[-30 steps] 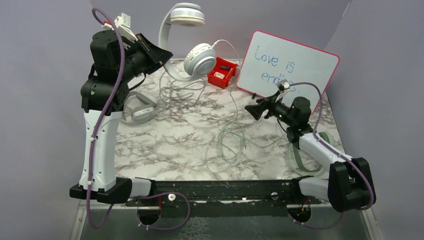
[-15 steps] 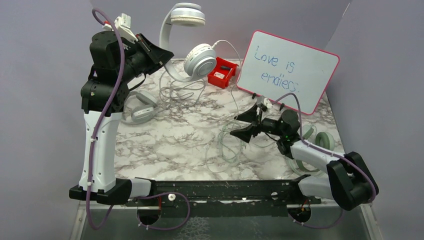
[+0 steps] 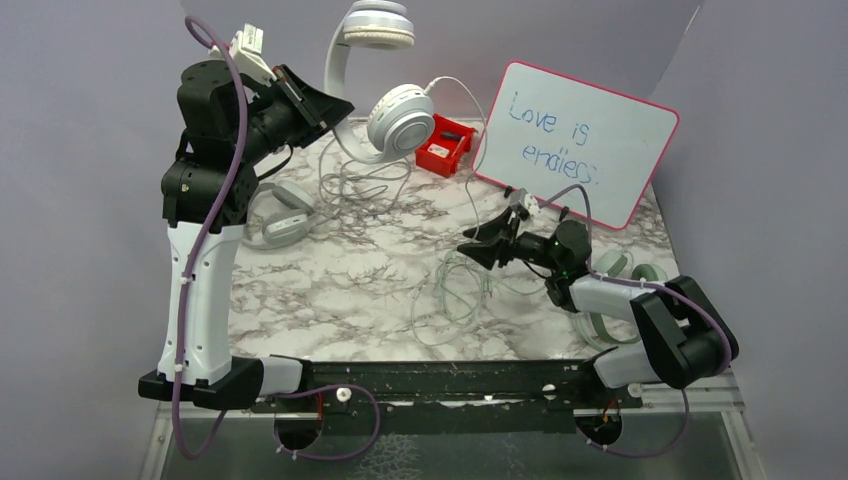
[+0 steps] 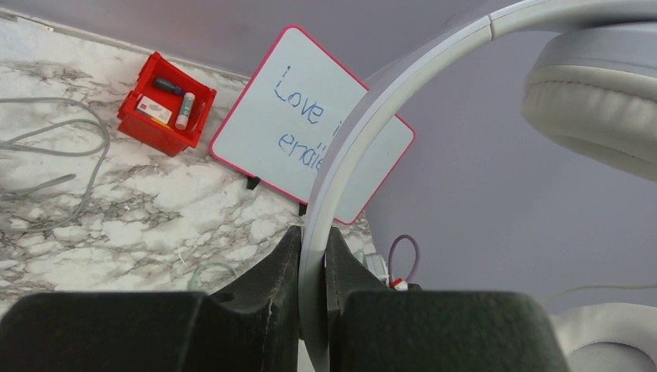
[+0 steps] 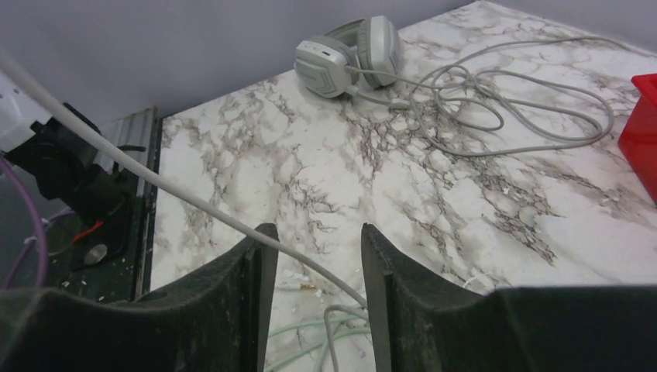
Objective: Wrap the headphones
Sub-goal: Wrap the headphones cable around the headphones.
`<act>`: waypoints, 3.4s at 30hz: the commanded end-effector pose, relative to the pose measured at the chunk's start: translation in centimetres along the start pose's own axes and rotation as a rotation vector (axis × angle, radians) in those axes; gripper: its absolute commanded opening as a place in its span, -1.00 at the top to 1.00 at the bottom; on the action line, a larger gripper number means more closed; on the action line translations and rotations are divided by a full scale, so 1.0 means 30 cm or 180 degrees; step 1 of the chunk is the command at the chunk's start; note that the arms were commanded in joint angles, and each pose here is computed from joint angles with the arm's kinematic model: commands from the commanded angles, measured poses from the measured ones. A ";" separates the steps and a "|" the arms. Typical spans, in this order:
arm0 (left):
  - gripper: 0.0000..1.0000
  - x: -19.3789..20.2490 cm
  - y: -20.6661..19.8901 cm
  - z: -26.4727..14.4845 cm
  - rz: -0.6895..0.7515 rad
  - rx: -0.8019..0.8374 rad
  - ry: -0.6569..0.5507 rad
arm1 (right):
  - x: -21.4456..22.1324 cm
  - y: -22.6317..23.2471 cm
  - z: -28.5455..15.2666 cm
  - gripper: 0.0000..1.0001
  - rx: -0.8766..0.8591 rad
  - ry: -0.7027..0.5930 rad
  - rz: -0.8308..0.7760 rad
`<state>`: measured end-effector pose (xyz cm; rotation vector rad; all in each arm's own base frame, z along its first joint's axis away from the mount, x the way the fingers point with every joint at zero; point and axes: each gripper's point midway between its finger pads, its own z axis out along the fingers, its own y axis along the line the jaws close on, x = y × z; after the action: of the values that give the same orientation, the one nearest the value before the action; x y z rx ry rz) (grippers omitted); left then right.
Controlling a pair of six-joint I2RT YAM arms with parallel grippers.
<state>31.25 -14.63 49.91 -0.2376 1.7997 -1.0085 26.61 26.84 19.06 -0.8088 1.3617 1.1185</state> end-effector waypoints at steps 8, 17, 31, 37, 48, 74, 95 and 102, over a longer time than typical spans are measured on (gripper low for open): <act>1.00 0.100 -0.195 -0.051 0.0471 0.1253 0.0377 | -0.081 -0.127 0.047 0.59 0.0241 0.0035 -0.0162; 1.00 0.414 -0.045 -0.010 0.0741 0.1391 0.1194 | -0.143 -0.284 -0.001 0.96 0.0900 0.0615 0.0038; 1.00 0.555 0.449 0.092 0.1412 -0.0488 0.1224 | -0.597 -0.224 -0.072 0.99 0.1261 0.0618 -0.0839; 1.00 0.629 0.482 0.125 0.1621 -0.0633 0.1352 | -0.775 -0.118 -0.010 0.99 0.0800 0.0310 -0.1081; 1.00 0.749 0.541 0.128 0.1648 -0.0720 0.1591 | -1.091 0.012 0.023 0.99 0.0465 -0.0117 -0.1388; 1.00 1.097 0.258 0.166 0.1934 0.0038 0.2063 | -1.084 -0.148 0.221 0.99 0.0414 -0.0067 -0.0996; 1.00 1.069 0.117 0.079 0.2118 0.0529 0.1727 | -0.789 -0.454 0.320 0.99 0.1383 0.0613 -0.0586; 1.00 0.993 0.045 0.049 0.2134 0.0800 0.1409 | -0.670 -0.453 0.331 0.99 0.1194 0.0890 -0.0415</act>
<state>19.10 -30.88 24.78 0.7720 2.0607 -0.7264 45.01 29.22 40.03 -0.7576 1.5934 0.6282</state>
